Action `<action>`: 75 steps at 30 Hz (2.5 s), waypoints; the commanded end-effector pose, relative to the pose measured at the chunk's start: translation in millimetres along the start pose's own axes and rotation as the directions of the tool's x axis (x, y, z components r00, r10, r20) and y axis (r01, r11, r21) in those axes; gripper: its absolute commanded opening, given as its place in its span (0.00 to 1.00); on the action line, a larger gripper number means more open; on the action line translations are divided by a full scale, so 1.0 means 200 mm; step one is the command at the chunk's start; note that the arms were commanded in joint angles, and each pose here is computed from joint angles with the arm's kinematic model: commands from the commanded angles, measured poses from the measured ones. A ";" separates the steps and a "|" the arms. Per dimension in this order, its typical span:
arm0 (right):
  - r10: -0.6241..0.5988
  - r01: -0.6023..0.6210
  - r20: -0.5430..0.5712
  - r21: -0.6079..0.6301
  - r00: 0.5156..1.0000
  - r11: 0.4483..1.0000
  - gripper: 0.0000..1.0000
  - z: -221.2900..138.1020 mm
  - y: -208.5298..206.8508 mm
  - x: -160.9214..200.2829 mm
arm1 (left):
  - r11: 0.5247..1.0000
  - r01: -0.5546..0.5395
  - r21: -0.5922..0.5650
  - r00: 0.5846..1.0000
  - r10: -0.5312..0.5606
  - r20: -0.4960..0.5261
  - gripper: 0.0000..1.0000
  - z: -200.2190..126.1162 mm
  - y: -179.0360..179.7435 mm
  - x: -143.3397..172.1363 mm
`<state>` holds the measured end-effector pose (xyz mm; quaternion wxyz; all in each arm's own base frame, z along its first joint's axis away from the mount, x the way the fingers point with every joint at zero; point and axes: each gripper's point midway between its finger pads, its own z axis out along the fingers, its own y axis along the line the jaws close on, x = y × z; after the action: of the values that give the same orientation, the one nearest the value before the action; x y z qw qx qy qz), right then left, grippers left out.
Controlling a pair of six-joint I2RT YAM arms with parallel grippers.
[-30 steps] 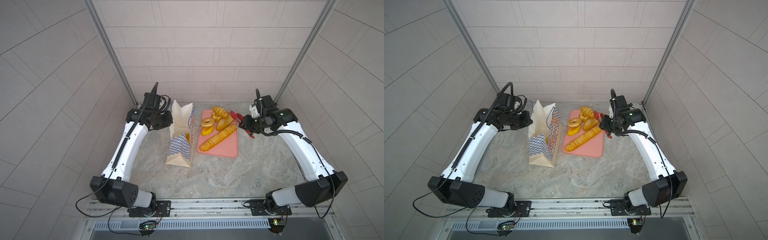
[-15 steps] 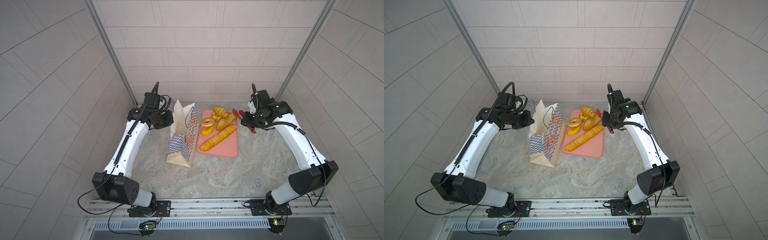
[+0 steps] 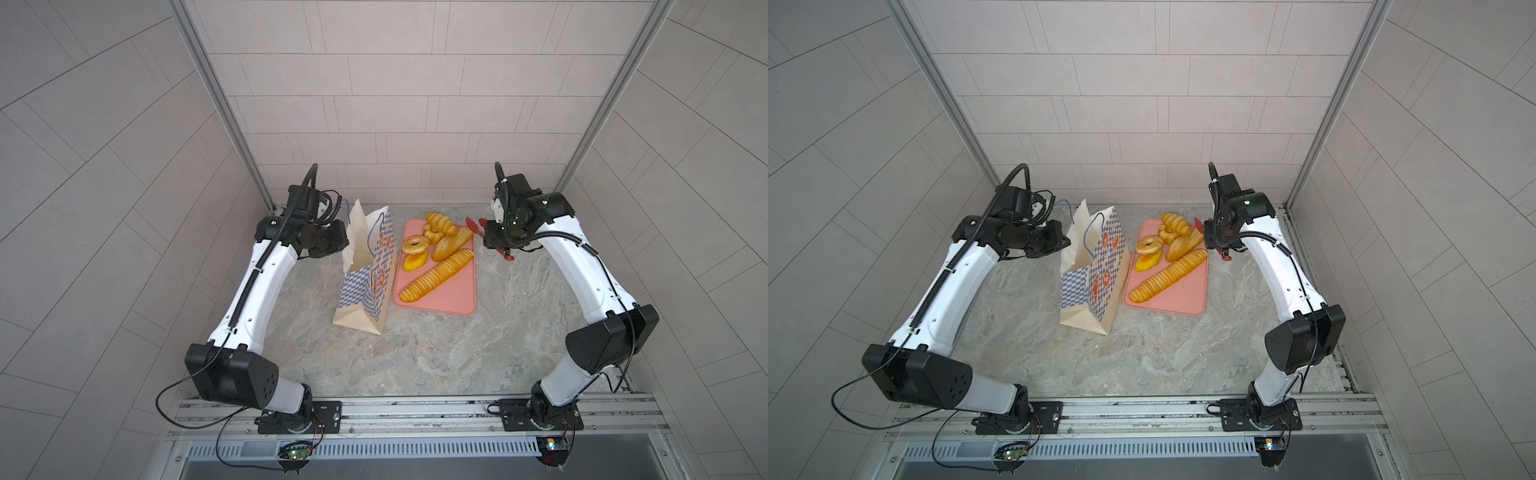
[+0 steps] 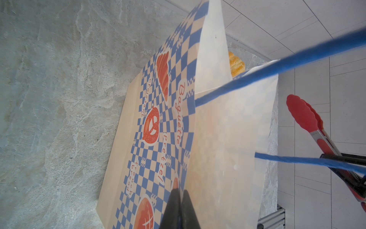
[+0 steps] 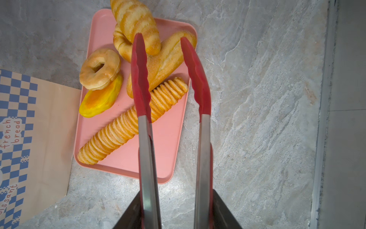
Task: Pack bread into a paper bag
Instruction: Pick up the bread from the tray.
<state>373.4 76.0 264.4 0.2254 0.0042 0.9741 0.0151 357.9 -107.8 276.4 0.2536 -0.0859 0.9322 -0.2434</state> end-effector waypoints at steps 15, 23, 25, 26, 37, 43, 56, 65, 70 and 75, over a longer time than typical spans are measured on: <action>-0.203 0.212 -0.109 0.073 0.973 0.975 0.50 0.17 -0.04 -0.06 | 1.000 0.012 -0.021 1.000 -0.013 -0.022 0.00 0.04 0.04 -0.01; -0.215 0.225 -0.141 0.058 0.966 0.973 0.51 0.26 -0.01 -0.13 | 1.000 0.016 -0.018 0.999 -0.017 -0.039 0.00 0.06 0.03 -0.04; -0.219 0.228 -0.142 0.052 0.965 0.972 0.53 0.28 0.00 -0.15 | 1.000 0.016 -0.020 0.999 -0.017 -0.042 0.00 0.06 0.03 -0.04; -0.219 0.227 -0.140 0.046 0.966 0.973 0.54 0.29 0.01 -0.16 | 1.000 0.015 -0.019 0.999 -0.016 -0.041 0.00 0.06 0.03 -0.05; -0.227 0.227 -0.133 -0.021 0.965 0.974 0.59 0.40 0.10 -0.22 | 0.999 0.017 -0.033 0.998 -0.019 -0.053 0.00 0.07 0.04 -0.04; -0.225 0.223 -0.134 -0.032 0.965 0.974 0.61 0.47 0.12 -0.24 | 0.997 0.040 -0.067 0.998 -0.044 -0.049 0.00 0.05 0.09 -0.06; -0.228 0.223 -0.107 -0.057 0.968 0.973 0.63 0.58 0.17 -0.32 | 0.989 0.068 -0.130 0.997 -0.072 -0.032 0.00 0.01 0.18 -0.07; -0.223 0.218 -0.080 -0.066 0.971 0.974 0.63 0.64 0.20 -0.36 | 0.986 0.071 -0.152 0.996 -0.077 -0.037 0.00 0.01 0.21 -0.07; -0.223 0.216 -0.099 -0.071 0.970 0.974 0.63 0.68 0.20 -0.35 | 0.986 0.072 -0.148 0.996 -0.079 -0.045 0.00 0.03 0.21 -0.07; -0.224 0.217 -0.103 -0.072 0.969 0.973 0.61 0.69 0.21 -0.35 | 0.987 0.073 -0.141 0.995 -0.081 -0.053 0.00 0.04 0.21 -0.07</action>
<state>494.9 117.7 168.2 0.1652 -0.1058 0.9804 0.0182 371.7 -75.6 262.3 0.2226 -0.1314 0.9447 -0.2017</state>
